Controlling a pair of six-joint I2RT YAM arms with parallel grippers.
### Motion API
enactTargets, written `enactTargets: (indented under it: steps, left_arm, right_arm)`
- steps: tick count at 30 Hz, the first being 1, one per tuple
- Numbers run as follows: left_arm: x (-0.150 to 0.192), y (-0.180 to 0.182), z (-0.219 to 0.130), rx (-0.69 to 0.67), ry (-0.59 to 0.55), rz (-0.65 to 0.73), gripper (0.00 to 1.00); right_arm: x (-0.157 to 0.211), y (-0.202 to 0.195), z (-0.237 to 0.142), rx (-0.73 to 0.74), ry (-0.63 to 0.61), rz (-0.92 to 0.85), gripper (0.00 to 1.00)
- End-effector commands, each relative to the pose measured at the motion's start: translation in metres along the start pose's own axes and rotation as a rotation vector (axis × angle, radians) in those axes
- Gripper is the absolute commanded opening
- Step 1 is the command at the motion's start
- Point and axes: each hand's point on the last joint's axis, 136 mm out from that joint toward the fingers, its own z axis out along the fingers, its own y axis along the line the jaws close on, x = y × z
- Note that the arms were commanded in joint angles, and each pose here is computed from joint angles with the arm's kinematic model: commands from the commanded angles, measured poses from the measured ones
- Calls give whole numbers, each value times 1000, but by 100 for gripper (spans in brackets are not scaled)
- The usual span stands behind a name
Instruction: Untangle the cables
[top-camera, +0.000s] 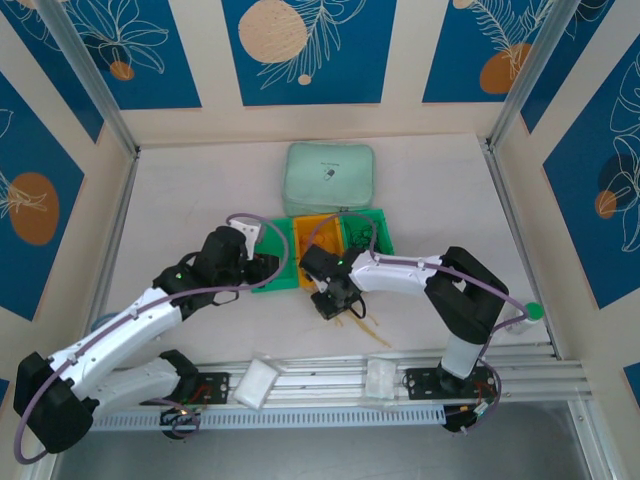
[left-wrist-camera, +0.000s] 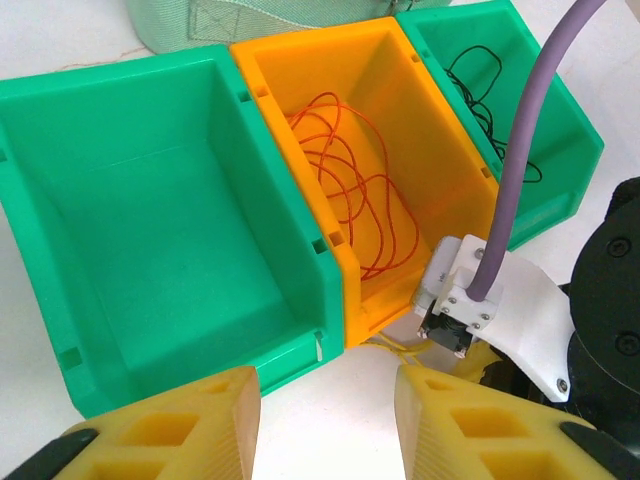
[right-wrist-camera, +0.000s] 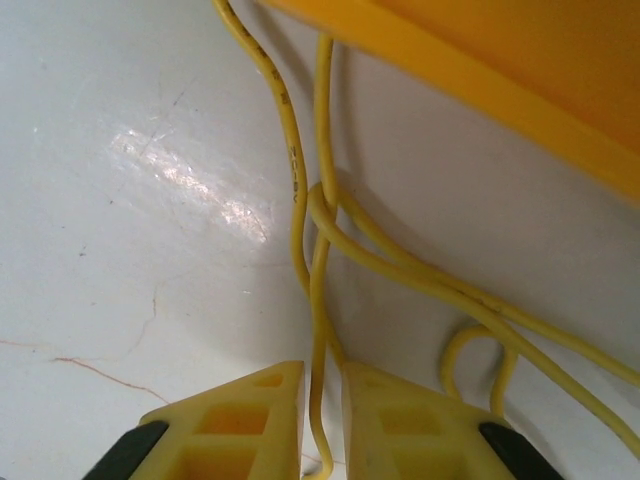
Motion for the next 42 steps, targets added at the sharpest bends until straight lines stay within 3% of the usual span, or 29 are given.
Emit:
enactTargets:
  steps: [1, 11, 22, 28, 30, 33, 37, 42]
  left_arm:
    - [1, 7, -4, -17, -4, 13, 40]
    - [-6, 4, -19, -5, -36, 11, 40]
    - [-15, -6, -33, 40, -68, 10, 38]
    - [-20, -7, -39, 56, -120, 14, 13]
    - [-21, -10, -40, 80, -138, 24, 11]
    - [-19, -16, -36, 123, -145, 43, 14]
    - [-15, -40, -29, 265, -137, 80, 36]
    - [-18, -65, -22, 381, -148, 129, 39]
  right_arm:
    - [-4, 0, 1, -17, -2, -2, 14]
    - [-2, 8, -7, -107, -10, -13, 0]
    - [19, 46, -81, -406, -59, -105, 0]
    - [19, 52, -139, -590, -182, -60, 0]
    - [15, 51, -161, -671, -243, -24, 0]
    - [11, 47, -188, -788, -315, 21, 0]
    - [8, 44, -214, -884, -372, 45, 0]
    - [5, 43, -230, -941, -377, 67, 0]
